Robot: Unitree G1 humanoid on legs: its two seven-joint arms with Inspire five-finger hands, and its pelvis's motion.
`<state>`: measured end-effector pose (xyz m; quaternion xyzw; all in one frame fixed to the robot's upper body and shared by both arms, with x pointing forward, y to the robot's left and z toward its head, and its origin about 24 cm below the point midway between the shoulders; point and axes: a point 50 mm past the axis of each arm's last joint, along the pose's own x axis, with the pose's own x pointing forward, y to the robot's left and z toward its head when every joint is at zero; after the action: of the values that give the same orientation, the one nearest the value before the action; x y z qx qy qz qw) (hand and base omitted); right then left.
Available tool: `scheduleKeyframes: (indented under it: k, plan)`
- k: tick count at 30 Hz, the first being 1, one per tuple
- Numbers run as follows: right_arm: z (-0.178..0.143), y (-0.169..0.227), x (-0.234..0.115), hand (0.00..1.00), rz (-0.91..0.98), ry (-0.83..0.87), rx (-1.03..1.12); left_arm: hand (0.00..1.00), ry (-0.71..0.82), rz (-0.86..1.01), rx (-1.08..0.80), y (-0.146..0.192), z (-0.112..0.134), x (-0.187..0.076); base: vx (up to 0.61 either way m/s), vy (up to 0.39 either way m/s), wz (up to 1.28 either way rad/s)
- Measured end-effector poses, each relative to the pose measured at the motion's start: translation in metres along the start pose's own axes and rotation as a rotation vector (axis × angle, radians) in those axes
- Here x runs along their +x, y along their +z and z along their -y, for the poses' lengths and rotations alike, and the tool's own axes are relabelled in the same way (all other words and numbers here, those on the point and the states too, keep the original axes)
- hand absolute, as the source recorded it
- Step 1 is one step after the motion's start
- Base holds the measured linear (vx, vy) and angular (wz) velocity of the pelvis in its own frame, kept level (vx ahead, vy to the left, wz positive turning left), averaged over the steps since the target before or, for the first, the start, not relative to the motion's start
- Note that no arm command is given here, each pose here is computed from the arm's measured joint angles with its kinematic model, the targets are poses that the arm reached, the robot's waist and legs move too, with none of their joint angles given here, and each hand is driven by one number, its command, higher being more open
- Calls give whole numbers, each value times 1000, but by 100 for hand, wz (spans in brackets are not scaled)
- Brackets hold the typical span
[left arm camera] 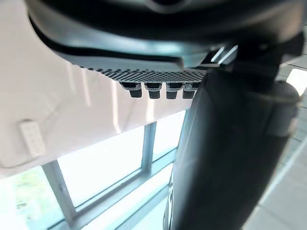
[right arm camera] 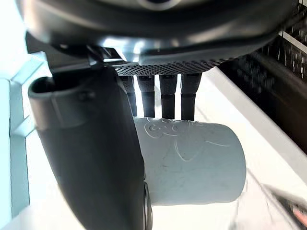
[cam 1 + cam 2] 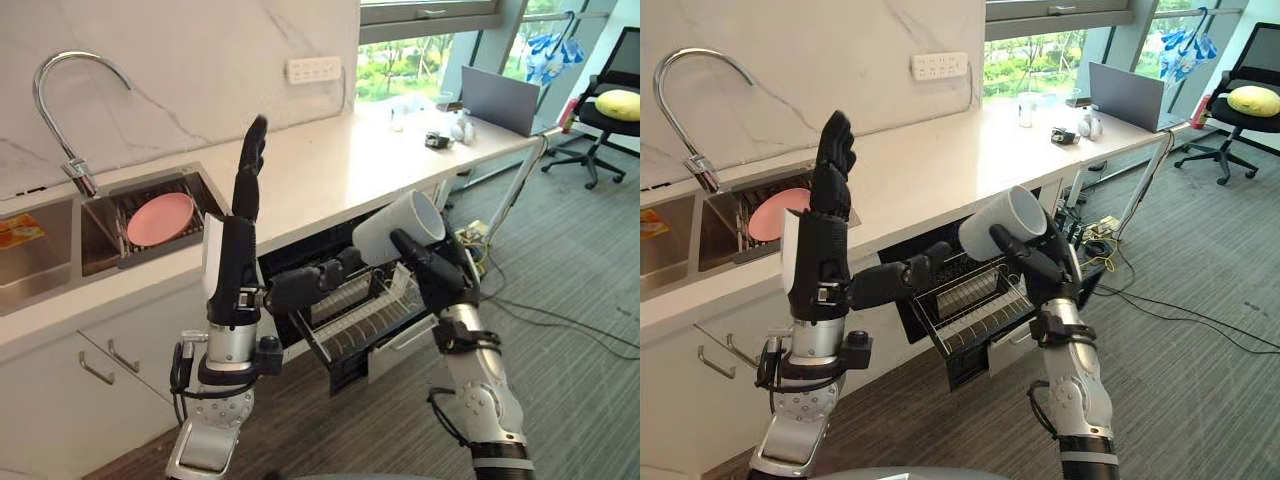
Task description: Walk over to the sink, pick up the cup, carry it to the dishwasher, place the cup inside the dishwasher, then close the dishwasher door
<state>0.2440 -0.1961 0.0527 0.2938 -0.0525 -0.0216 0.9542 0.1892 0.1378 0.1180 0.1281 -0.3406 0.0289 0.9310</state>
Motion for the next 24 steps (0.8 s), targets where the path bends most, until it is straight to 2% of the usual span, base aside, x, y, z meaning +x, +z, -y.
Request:
scheduleKeyframes:
  k: [4,6,9,12,17,18,24]
  plan:
    - [30,11,-14,0,30,-122,-68,100,148,-170,98,-20,-21,-25,27,-21,22]
    - [45,15,-22,0,23,-183,-125,100,327,-331,138,-38,-45,-49,38,-28,26]
    - [57,14,-26,0,-22,-219,-211,100,458,-517,156,-54,-60,-81,18,-24,27]
    - [69,8,-26,0,-98,-237,-292,100,463,-656,143,-68,-57,-106,-3,-13,33]
    - [89,-2,-11,0,-246,-245,-383,100,450,-981,155,-93,-46,-168,-22,-7,34]
    - [92,-1,-7,0,-258,-248,-390,100,444,-1009,161,-94,-45,-174,-44,-2,17]
    - [96,7,24,0,-324,-214,-514,100,446,-1199,235,-102,-61,-216,-39,-4,27]
